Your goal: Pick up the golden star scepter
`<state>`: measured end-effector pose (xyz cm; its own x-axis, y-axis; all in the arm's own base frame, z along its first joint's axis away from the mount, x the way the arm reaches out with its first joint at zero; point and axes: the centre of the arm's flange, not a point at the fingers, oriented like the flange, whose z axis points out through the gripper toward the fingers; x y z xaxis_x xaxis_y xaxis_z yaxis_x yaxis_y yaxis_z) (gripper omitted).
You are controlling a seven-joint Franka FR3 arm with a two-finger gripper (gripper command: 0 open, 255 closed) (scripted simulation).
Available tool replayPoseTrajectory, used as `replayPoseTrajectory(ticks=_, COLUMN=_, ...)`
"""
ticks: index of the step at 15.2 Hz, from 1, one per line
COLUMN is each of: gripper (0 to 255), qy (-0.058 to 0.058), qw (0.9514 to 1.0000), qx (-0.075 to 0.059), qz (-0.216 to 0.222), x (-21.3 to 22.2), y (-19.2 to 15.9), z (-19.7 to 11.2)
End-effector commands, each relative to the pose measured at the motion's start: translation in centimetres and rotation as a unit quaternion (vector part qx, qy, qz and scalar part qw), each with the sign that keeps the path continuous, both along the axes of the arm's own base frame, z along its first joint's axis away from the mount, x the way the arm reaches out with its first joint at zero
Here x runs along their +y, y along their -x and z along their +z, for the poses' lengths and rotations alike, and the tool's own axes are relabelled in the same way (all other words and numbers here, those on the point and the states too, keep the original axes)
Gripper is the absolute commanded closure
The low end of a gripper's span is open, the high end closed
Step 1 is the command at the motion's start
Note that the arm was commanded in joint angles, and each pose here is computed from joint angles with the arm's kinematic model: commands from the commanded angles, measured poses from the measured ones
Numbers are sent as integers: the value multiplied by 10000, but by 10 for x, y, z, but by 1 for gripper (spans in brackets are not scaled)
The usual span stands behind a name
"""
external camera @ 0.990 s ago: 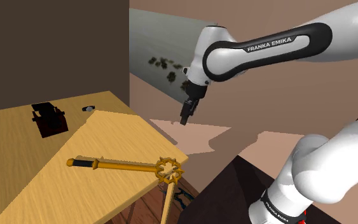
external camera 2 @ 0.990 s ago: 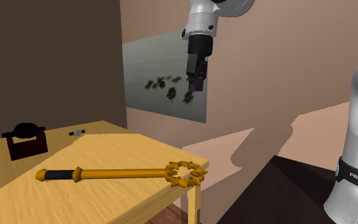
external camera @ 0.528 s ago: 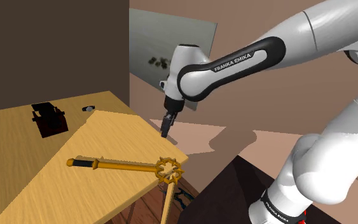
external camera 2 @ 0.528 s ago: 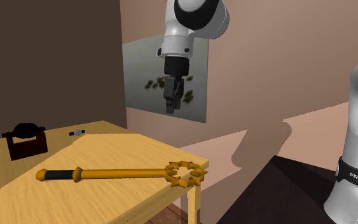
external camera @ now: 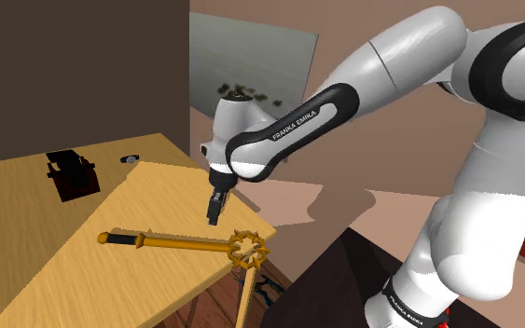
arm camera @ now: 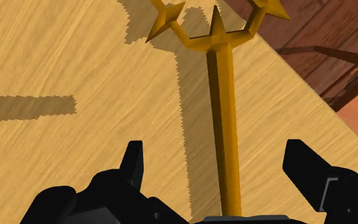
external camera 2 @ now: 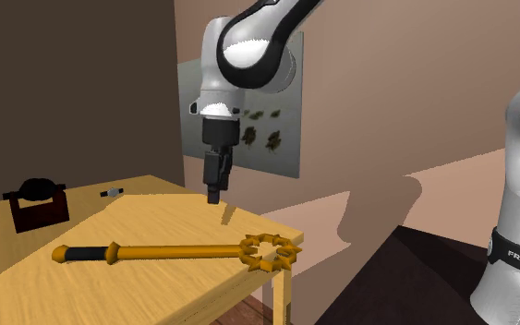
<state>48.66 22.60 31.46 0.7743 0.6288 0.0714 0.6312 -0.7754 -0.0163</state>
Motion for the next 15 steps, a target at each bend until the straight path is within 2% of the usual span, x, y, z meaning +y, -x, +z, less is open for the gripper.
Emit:
replayPoseTrajectory(ticks=1, gripper=0, qy=19, qw=9998, qx=-17, qz=197, x=19, y=-7, z=-19)
replayPoseTrajectory(ticks=7, gripper=0, qy=88, qw=9970, qx=-59, qz=769, x=74, y=-25, z=-73)
replayPoseTrajectory(ticks=15, gripper=0, qy=88, qw=9970, qx=-59, qz=770, x=74, y=-25, z=-113)
